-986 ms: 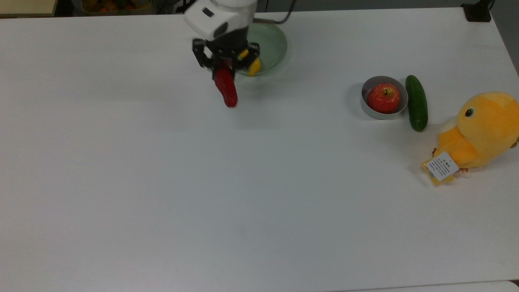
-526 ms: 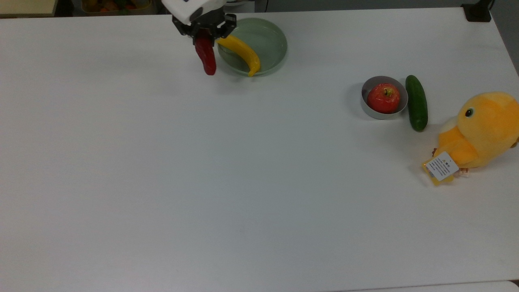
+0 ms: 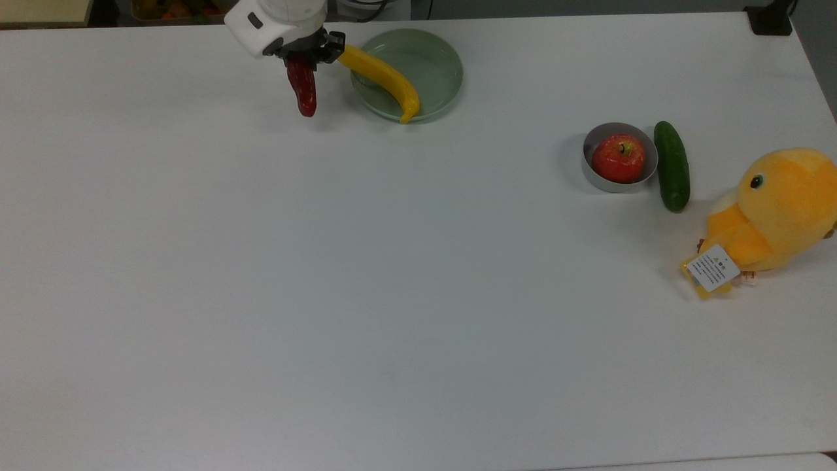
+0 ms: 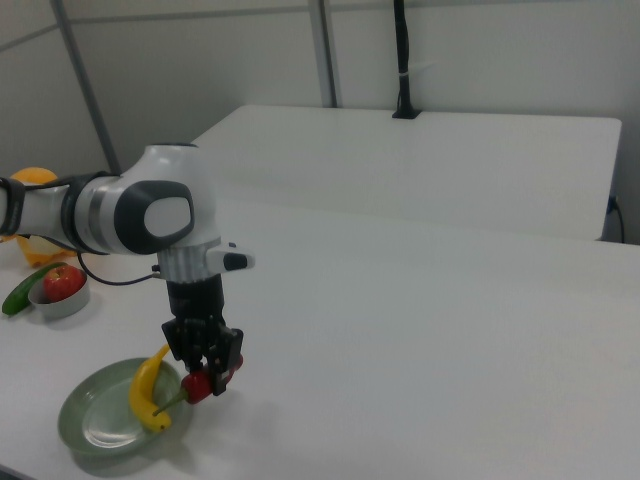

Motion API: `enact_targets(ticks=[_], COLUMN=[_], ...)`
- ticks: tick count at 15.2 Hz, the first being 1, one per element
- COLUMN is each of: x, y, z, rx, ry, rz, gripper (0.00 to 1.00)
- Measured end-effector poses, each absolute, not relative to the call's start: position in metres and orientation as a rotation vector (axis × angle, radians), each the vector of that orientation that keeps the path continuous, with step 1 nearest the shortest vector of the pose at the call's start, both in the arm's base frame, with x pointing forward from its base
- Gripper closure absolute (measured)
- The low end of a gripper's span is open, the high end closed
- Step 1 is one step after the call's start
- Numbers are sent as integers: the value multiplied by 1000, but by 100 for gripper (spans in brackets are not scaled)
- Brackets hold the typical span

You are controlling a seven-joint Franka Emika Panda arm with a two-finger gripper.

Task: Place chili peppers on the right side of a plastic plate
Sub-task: 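Lower the chili pepper onto the plate beside the banana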

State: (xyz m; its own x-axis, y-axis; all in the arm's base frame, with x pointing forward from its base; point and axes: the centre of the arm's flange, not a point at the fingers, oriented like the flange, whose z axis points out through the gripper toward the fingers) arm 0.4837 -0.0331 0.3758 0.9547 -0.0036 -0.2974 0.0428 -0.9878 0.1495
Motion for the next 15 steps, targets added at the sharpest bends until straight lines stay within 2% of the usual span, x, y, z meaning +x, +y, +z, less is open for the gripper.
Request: enact_targets(ticks=[5, 14, 15], x=[486, 485, 484], y=[-29, -28, -28], z=[345, 333, 330], rx=[2939, 2936, 2935], ry=[61, 137, 157], rz=[-515, -559, -570], gripper=[59, 59, 55])
